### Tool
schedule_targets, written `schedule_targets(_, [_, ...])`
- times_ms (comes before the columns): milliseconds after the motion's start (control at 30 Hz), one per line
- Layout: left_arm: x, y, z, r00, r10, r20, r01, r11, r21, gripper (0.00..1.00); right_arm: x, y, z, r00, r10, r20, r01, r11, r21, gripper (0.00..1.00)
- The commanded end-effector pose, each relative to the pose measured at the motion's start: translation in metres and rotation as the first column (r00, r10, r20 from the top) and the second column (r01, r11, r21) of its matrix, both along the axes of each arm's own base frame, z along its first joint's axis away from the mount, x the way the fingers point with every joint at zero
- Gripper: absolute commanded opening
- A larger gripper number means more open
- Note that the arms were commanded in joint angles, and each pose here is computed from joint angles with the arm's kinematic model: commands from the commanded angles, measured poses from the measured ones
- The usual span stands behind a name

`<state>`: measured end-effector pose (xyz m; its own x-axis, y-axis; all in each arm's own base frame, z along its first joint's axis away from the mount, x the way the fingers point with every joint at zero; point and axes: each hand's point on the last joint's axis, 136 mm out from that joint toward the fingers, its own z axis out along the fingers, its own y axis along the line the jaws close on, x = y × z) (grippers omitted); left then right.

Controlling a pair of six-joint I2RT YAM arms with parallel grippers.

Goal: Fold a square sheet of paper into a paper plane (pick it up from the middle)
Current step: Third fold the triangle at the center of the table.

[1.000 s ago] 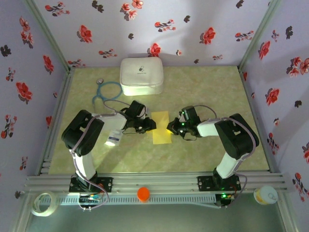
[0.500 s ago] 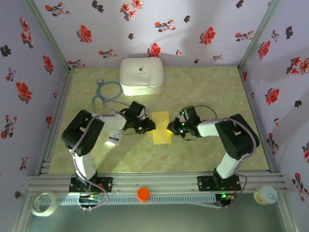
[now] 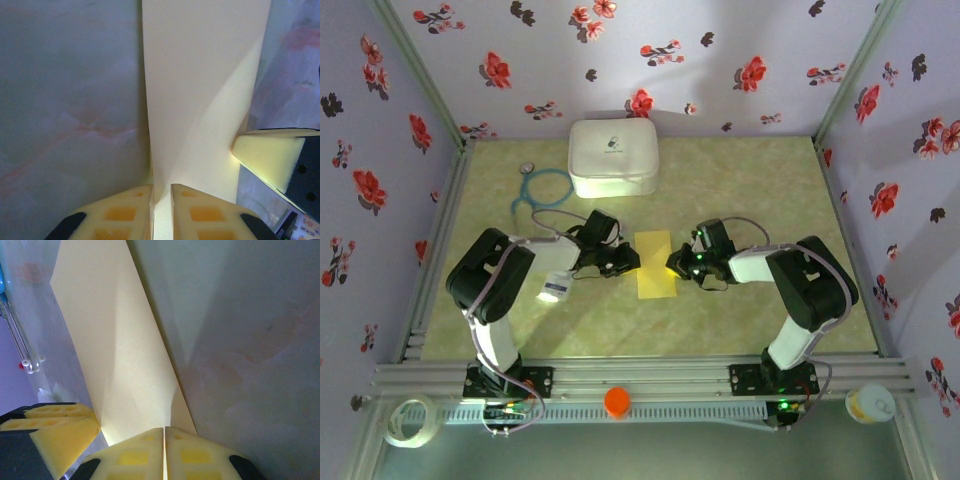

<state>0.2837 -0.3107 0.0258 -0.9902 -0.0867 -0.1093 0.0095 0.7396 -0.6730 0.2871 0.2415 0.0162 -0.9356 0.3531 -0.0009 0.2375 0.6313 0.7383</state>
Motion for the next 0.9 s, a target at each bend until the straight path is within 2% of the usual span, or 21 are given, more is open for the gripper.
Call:
schedule_targets(0, [0.002,0.000,0.013,1.000,0.016,0.006,-0.016,0.999,-0.043,0.16,-0.020,-0.022,-0.028,0.994,-0.035,-0.104,0.022,0.992,-0.120,0.12])
schedule_targets(533, [0.004,-0.004,0.015,0.999,0.040,-0.016,-0.042,0.992,-0.116,0.17,-0.020,-0.022,-0.029,0.994,-0.035,-0.105,0.022,0.992,-0.121,0.13])
schedule_targets(667, [0.005,0.005,0.011,0.998,0.068,-0.019,-0.069,0.994,-0.086,0.27,-0.020,-0.022,-0.027,0.994,-0.035,-0.101,0.023,0.993,-0.120,0.13])
schedule_targets(867, [0.003,0.011,0.002,0.997,0.065,-0.032,-0.066,0.997,-0.038,0.30,-0.019,-0.022,-0.027,0.994,-0.035,-0.100,0.023,0.993,-0.119,0.13])
